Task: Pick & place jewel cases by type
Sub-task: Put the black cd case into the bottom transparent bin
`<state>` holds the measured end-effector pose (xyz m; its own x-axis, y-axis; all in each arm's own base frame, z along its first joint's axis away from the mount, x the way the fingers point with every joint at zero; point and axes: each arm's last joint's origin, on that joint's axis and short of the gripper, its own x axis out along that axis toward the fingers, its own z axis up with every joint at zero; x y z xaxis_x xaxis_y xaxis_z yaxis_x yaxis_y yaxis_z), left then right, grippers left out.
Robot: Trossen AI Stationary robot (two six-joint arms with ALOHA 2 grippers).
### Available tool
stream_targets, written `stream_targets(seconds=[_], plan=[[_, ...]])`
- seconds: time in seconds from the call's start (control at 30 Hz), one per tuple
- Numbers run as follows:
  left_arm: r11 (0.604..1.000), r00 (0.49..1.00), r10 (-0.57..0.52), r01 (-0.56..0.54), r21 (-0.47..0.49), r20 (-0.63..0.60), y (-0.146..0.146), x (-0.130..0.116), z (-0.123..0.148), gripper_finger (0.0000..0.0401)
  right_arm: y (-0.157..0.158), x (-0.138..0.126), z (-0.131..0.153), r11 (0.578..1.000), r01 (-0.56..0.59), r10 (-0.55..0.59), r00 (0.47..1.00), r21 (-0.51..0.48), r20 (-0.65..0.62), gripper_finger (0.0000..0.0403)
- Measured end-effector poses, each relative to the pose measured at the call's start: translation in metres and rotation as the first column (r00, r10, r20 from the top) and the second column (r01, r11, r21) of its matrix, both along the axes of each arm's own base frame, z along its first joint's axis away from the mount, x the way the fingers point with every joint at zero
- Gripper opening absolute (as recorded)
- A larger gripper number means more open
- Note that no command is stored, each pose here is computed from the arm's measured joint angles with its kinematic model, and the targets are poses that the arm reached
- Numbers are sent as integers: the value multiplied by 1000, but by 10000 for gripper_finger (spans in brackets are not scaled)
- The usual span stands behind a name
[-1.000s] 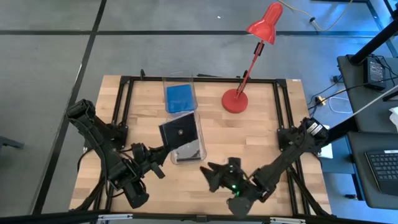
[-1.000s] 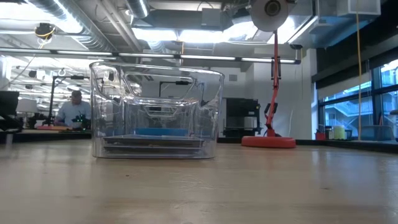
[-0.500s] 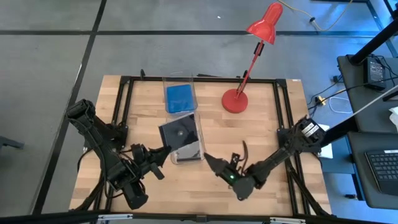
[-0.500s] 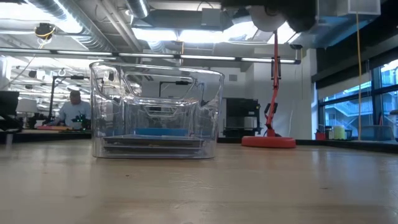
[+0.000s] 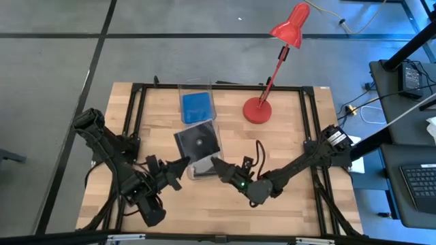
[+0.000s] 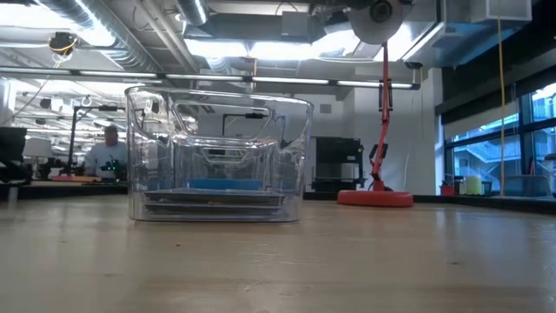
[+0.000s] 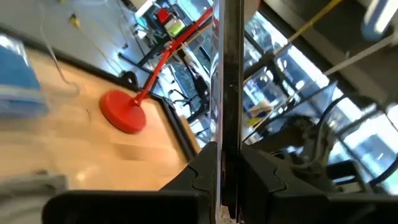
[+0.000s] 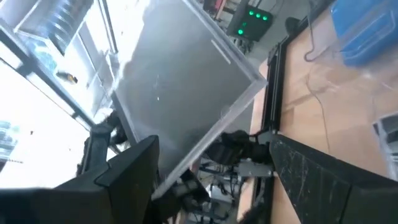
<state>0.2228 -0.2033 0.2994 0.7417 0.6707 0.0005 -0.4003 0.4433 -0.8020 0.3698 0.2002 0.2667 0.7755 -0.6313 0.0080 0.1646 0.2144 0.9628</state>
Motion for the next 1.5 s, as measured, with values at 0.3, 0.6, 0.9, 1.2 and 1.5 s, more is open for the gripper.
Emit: stream_targets(seconds=[0.3,0.6,0.9,1.2,1.5], plan=[[984,986,52,-23,-177,160,2,14,7,40,-5,5,12,975,59,-97,981,-216,-168,312],[986,987,65,-40,-164,149,4,19,8,40,-8,6,14,981,75,-99,986,-180,-131,312],[992,992,60,-47,-117,109,3,19,9,36,-22,18,25,993,-73,76,996,-96,34,305],[976,976,79,-33,-217,205,2,21,12,38,-27,20,32,991,-106,115,988,-85,107,231],[943,942,120,-9,-334,313,1,25,18,40,-28,16,41,993,-82,96,979,-84,180,191]])
